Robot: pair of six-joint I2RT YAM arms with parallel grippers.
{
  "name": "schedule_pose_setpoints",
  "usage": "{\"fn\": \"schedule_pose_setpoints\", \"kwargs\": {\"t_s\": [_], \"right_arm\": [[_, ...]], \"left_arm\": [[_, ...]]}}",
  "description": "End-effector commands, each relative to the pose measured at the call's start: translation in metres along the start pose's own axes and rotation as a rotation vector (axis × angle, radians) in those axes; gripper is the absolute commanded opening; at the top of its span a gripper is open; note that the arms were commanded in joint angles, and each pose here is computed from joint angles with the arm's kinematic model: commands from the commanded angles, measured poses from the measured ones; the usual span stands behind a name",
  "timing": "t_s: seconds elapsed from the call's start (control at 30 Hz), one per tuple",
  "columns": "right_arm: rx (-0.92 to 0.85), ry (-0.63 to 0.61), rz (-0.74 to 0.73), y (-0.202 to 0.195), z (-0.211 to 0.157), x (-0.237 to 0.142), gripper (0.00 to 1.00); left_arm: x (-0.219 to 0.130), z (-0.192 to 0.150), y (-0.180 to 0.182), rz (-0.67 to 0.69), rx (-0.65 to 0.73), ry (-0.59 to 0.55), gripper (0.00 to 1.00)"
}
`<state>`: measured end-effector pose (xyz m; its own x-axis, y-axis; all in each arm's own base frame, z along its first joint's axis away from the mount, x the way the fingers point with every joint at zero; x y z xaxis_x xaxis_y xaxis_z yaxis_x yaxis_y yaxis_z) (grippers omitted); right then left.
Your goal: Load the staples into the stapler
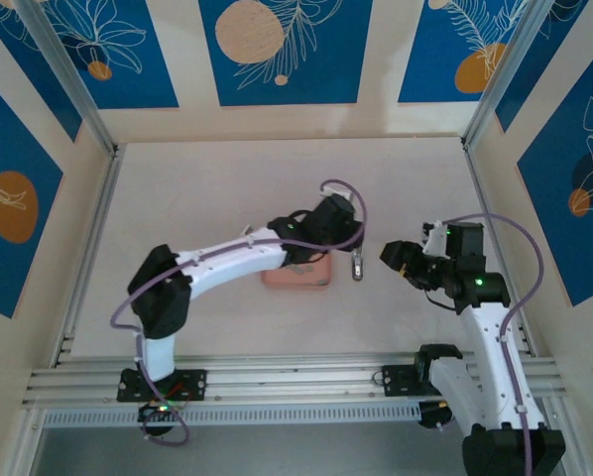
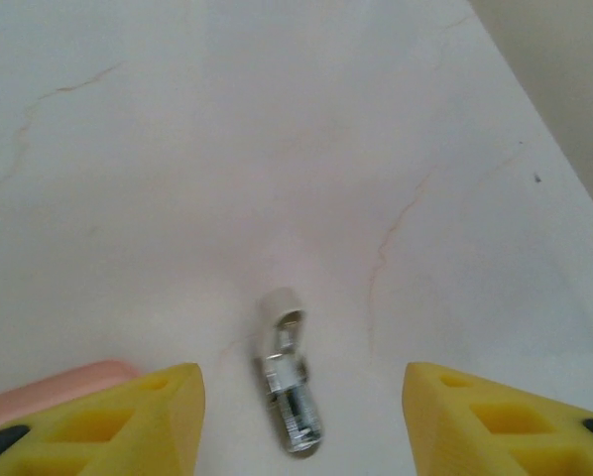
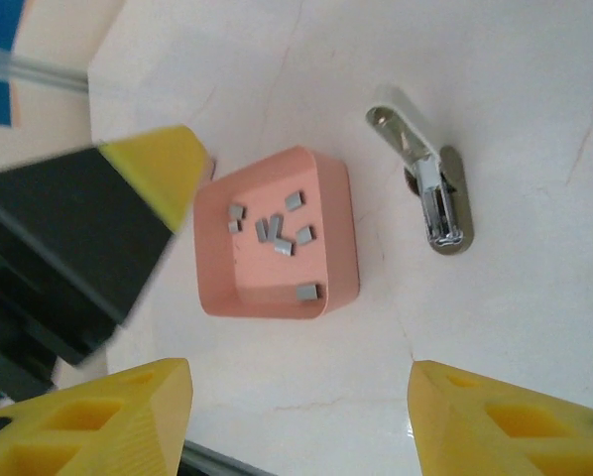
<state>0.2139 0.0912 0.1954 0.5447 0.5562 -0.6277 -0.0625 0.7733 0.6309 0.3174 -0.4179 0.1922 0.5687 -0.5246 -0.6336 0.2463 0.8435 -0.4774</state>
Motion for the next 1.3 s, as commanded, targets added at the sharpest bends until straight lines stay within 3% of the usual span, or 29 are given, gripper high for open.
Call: {"fn": "schedule_pose_setpoints", "kwargs": {"t_s": [0.0,0.23,0.43,0.63,0.93,1.27], "right_arm": [[-0.080,0.013,-0.037,0.008,0.003,0.008,0.59],[-0.178,0.084,-0.031,0.031,-0.002,0.039,0.59],[-0.237,0.127,-0.027,0.047,-0.004,0.057,0.59],[-0.270,0.162,-0.033,0.053,-0.012,0.067,0.59],[-0.294,0.172,-0.029,0.053,-0.019,0.064,0.59],[-0.293,0.174,-0.024,0.050,-0.022,0.067,0.59]], "left_arm": [[-0.017,0.012,0.039,-0.027,0.038,0.069,0.57],[-0.045,0.036,0.152,0.114,-0.019,0.130,0.61],[-0.040,0.042,0.221,0.211,-0.003,0.182,0.61],[-0.017,0.024,0.242,0.246,0.062,0.348,0.65],[0.008,0.011,0.262,0.307,0.073,0.413,0.66],[0.012,0.005,0.276,0.368,0.105,0.427,0.66]]}}
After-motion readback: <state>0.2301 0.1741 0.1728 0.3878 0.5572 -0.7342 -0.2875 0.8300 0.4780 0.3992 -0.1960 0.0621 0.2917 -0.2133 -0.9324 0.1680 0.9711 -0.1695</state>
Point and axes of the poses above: each hand's point on the last joint's axis, 136 mm out from that joint toward the fingers, its own x axis out along the fingers, its own y axis along the line the jaws close on, z = x × y, the point moved 1 cm from there along -x, back along the fingers, and after that the axes turned 12 degrees about -x, right-handed, at the moved point
